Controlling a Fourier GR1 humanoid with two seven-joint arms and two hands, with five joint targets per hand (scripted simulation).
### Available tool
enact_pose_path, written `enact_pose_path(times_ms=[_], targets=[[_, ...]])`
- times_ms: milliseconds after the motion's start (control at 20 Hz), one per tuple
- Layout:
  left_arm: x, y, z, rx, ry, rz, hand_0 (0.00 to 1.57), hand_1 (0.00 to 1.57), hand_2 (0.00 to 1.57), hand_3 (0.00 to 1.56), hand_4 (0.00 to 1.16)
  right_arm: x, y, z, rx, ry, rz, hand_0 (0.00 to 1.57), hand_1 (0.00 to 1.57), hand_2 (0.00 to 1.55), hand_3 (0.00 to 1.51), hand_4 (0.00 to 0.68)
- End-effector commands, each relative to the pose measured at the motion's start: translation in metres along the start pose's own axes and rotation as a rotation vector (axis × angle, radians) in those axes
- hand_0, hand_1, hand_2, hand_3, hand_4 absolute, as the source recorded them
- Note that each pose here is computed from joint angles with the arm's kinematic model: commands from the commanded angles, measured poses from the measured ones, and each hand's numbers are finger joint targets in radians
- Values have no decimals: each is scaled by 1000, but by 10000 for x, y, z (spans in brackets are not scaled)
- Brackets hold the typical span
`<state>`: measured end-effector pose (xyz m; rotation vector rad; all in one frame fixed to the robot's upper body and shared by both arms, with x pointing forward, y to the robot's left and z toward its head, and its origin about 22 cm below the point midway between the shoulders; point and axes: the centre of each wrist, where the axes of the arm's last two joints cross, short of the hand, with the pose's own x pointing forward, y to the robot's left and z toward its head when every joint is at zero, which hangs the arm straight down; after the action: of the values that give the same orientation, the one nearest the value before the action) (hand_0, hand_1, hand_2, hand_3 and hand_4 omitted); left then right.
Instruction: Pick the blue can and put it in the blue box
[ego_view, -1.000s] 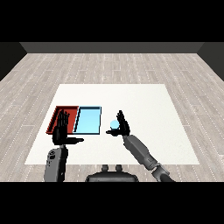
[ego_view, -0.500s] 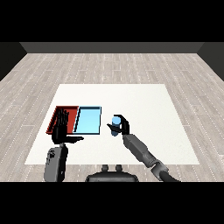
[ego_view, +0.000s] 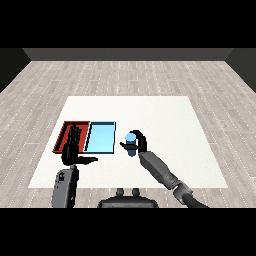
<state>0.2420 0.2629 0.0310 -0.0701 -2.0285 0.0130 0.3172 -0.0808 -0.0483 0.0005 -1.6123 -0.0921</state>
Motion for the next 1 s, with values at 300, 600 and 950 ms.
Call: enact_pose_path(times_ms=[300, 600, 950], targets=[[-40, -390, -185, -99, 58, 19, 0, 0, 0, 0, 0, 629, -233, -182, 43, -168, 145, 1432, 1432, 1449, 1399, 623], [-221, -721, -164, -163, 141, 18, 0, 0, 0, 0, 0, 947, -93, -92, 71, -251, 150, 1436, 1436, 1440, 1406, 620], [-308, -725, -190, -152, 143, 10, 0, 0, 0, 0, 0, 1057, -586, -16, 88, -235, 173, 1436, 1436, 1440, 1406, 620]])
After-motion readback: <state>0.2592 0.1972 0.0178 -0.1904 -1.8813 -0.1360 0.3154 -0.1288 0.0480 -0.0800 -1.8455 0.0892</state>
